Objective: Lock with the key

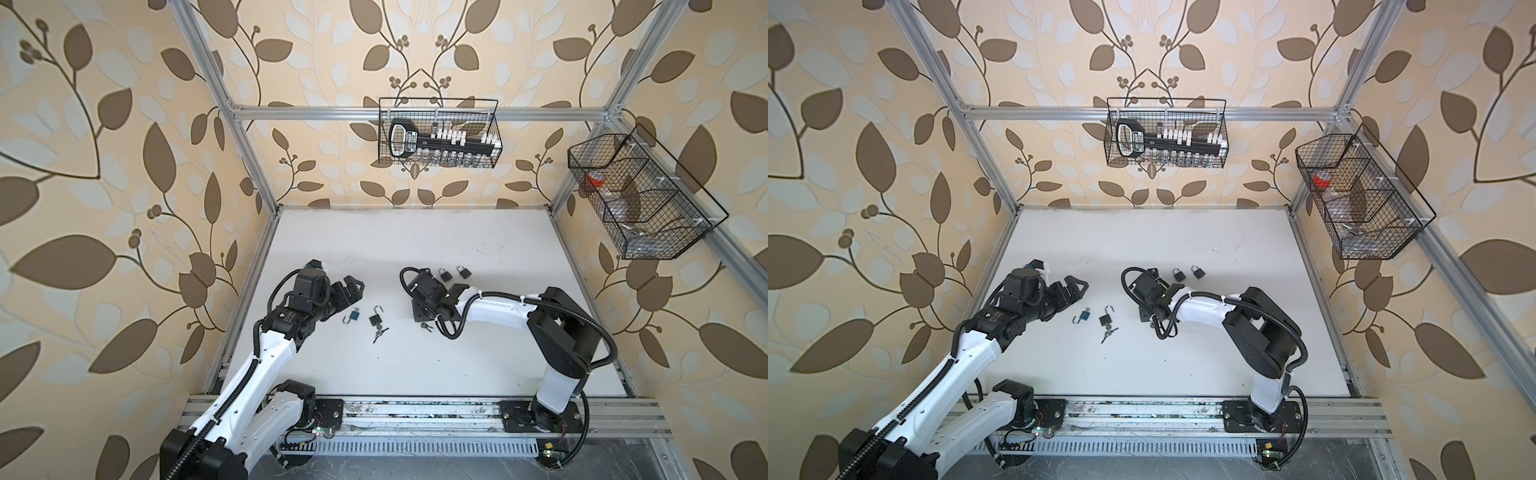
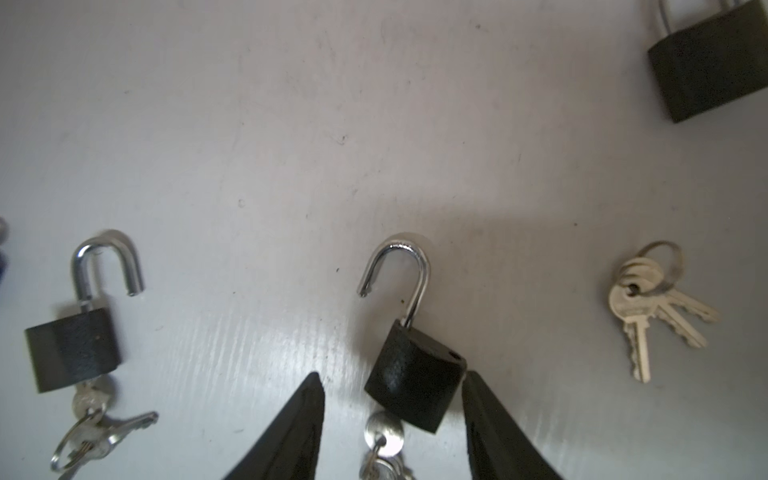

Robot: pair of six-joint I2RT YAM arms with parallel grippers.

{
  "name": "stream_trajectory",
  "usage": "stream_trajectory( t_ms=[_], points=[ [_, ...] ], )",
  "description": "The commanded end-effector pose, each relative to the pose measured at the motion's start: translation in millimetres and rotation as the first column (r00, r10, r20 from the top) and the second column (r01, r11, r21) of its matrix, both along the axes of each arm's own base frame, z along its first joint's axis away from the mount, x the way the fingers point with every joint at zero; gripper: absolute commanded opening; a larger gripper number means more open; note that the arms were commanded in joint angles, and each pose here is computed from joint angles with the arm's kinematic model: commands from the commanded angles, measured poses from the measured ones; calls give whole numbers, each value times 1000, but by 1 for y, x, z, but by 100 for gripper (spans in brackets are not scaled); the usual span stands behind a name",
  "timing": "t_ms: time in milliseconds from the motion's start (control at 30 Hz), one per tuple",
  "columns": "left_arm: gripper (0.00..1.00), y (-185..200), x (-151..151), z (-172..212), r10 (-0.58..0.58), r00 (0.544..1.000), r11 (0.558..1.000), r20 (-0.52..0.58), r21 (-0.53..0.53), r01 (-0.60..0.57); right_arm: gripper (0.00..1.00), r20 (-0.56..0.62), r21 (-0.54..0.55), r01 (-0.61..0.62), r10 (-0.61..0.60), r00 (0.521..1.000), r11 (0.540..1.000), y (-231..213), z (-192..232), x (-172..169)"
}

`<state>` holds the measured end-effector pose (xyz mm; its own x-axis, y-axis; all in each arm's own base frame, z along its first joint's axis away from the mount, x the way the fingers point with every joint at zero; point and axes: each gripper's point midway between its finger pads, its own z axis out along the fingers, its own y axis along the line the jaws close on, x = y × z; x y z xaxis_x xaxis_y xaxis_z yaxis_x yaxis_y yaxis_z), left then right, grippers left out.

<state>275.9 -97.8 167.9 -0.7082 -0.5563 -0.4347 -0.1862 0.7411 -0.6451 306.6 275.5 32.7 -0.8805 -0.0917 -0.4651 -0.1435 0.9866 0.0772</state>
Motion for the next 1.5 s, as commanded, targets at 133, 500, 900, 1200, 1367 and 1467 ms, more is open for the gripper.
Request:
stream_trajectory(
  t_ms=[133,500,900,1200,1367,1467],
  points=[
    [99,-6,-1,11,-44,999,997,31,-55,45,55,-14,-93,49,-50,999,994,-11,-15,2],
    [99,-4,2,17,-48,998,998,42,-31,50,46,-42,-103,18,-22,999,995,-14,-21,-7],
    [99,-7,4,20,-55,998,997,45,-43,56,34,-55,-74,5,-9,998,997,-15,-19,-15],
    [99,-19,9,51,-118,987,990,113,-70,127,17,116,19,-45,43,992,999,-13,46,-5],
    [99,-55,16,88,-292,928,932,229,-151,330,1,294,153,-128,78,952,980,-11,98,-8],
    [99,-71,16,103,-355,896,907,266,-133,399,0,379,216,-164,72,922,962,-15,125,-14]
  ],
)
